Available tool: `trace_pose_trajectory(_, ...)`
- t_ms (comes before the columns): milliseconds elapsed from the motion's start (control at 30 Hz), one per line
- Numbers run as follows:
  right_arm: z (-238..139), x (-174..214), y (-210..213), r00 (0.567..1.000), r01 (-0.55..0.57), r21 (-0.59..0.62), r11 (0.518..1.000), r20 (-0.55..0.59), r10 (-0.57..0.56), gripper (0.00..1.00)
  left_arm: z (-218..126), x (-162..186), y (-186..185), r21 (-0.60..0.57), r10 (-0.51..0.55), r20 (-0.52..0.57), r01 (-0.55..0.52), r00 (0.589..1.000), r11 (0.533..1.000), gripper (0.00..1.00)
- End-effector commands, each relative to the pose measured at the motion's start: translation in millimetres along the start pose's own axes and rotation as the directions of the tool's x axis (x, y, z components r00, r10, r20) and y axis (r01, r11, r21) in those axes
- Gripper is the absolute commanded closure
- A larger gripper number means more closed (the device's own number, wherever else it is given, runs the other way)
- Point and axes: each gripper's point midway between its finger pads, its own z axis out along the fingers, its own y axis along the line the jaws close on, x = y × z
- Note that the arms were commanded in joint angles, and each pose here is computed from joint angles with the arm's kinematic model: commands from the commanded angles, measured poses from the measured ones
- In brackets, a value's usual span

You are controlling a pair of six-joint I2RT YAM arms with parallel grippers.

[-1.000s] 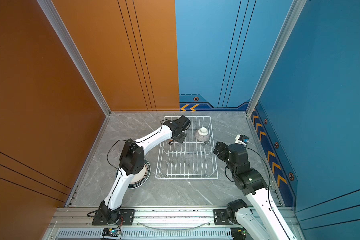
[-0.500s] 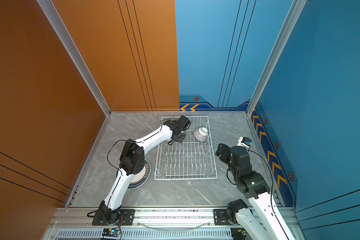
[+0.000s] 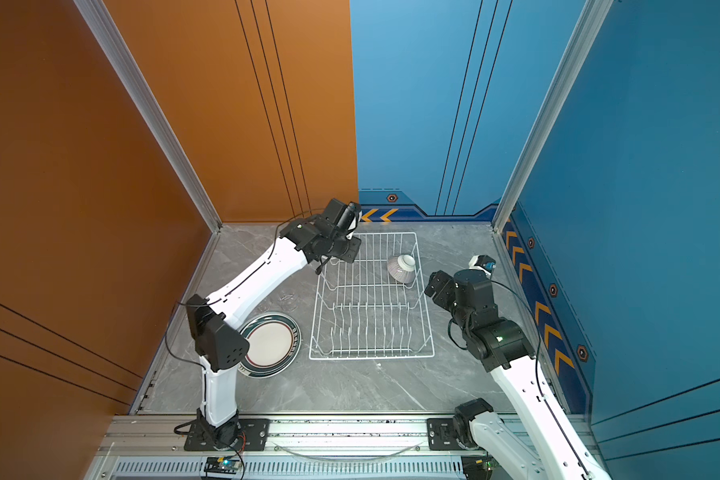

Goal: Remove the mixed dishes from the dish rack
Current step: 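Carry the orange bowl toward the far table corner with left while right withdraws, then lower the orange bowl onto the table with the left gripper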

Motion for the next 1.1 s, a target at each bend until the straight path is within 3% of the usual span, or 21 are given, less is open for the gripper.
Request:
trace_pose_trajectory(0,-4,-4,7,1.000,0.007,-0.015,1.000,-0.012,-0.008,0.07,-10,10,24,-0.002,-0.057,-0.032,0.057,0.998,0.998,1.00)
trace_pose_trajectory(233,2,-4,20,0.998,0.046,-0.036,0.998,-0.038,-0.047,0.08,-49,47,81,-0.114,-0.125,-0.073,0.116,0.989,0.987,1.00)
trace_pose_trajectory(433,25,6,39,0.990,0.098,-0.065,0.993,-0.099,-0.104,0.09,-47,84,149,-0.232,-0.254,-0.122,0.221,0.960,0.947,1.00)
trace_pose_trajectory(733,43,20,67,0.964,0.196,-0.112,0.974,-0.158,-0.212,0.09,23,74,215,-0.285,-0.370,-0.171,0.313,0.913,0.906,1.00)
trace_pose_trajectory(867,58,35,67,0.939,0.233,-0.091,0.968,-0.237,-0.248,0.08,59,61,232,-0.271,-0.410,-0.173,0.357,0.895,0.894,1.00)
trace_pose_trajectory(1067,83,49,61,0.910,0.280,-0.046,0.959,-0.304,-0.281,0.07,105,71,247,-0.283,-0.432,-0.263,0.360,0.862,0.889,1.00)
